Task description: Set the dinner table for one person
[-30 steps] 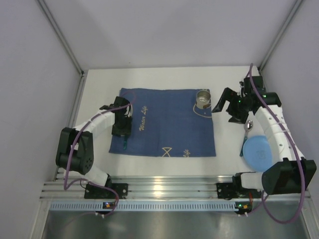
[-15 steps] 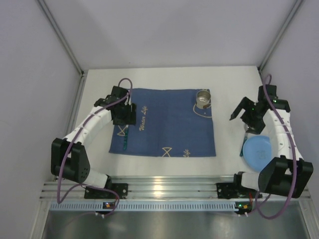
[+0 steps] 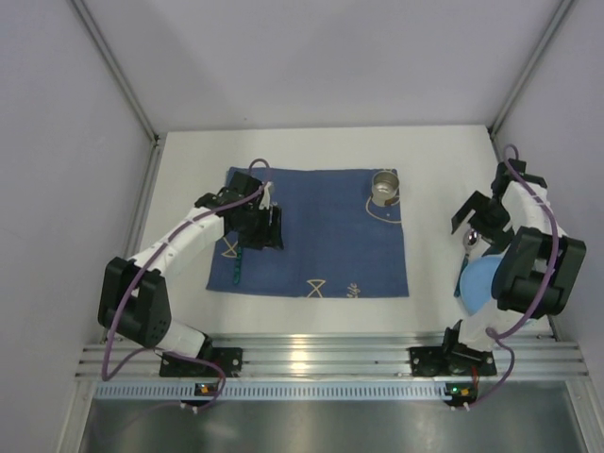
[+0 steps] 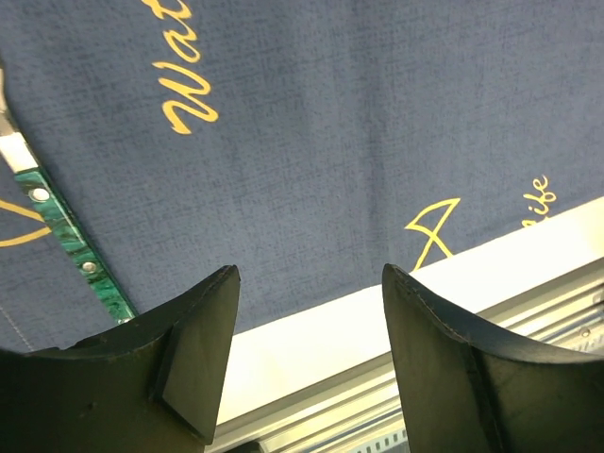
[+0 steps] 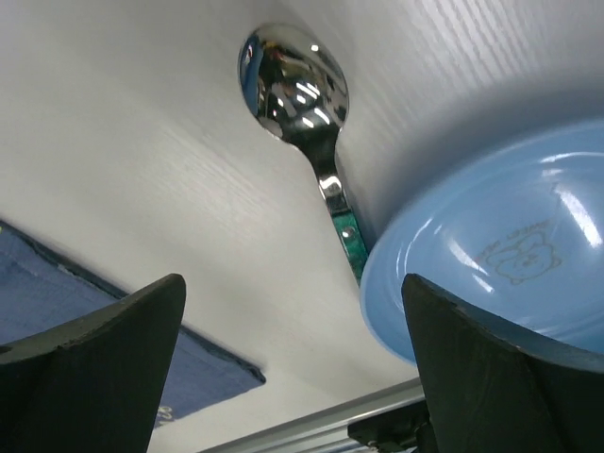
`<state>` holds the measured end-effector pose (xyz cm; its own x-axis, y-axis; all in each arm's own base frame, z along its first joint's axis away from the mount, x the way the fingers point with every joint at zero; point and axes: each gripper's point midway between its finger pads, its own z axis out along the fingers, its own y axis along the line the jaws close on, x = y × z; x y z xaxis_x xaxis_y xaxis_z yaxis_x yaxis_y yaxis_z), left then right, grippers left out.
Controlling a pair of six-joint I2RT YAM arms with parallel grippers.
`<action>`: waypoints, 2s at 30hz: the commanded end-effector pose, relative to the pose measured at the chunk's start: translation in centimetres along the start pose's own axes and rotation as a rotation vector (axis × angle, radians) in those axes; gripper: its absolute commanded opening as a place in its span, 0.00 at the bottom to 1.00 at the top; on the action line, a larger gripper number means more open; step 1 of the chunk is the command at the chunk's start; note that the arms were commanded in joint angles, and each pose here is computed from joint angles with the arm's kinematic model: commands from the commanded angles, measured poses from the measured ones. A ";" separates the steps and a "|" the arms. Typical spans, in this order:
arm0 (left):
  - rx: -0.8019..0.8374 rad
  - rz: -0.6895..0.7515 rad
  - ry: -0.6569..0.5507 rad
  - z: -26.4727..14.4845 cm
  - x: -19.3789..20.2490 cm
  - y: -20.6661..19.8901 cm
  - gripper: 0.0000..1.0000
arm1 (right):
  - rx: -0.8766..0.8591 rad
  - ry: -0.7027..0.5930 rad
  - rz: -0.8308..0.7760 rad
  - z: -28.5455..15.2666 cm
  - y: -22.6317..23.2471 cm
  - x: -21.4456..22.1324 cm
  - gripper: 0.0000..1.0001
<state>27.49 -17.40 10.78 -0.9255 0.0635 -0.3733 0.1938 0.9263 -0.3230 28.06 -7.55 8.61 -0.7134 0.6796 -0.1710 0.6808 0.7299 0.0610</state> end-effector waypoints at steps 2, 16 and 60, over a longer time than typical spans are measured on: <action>0.085 0.007 -0.041 -0.5 -0.8 -1.6 0.67 | 0.004 -0.102 0.002 0.8 0.5 -4.2 0.96; -0.036 -0.073 -0.081 -3.3 -2.0 -0.6 0.65 | 0.016 0.022 0.104 5.3 -0.3 0.1 0.62; -0.045 0.029 -0.402 -6.5 -12.2 -0.7 0.69 | -0.176 -0.143 -0.667 -3.2 25.5 14.1 0.00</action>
<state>34.67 -15.35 18.78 -0.7725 -0.0296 -0.6344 0.1547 0.9600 -0.2332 34.34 19.18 12.76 -0.9178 0.1045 -0.3831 0.1063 0.9942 0.0165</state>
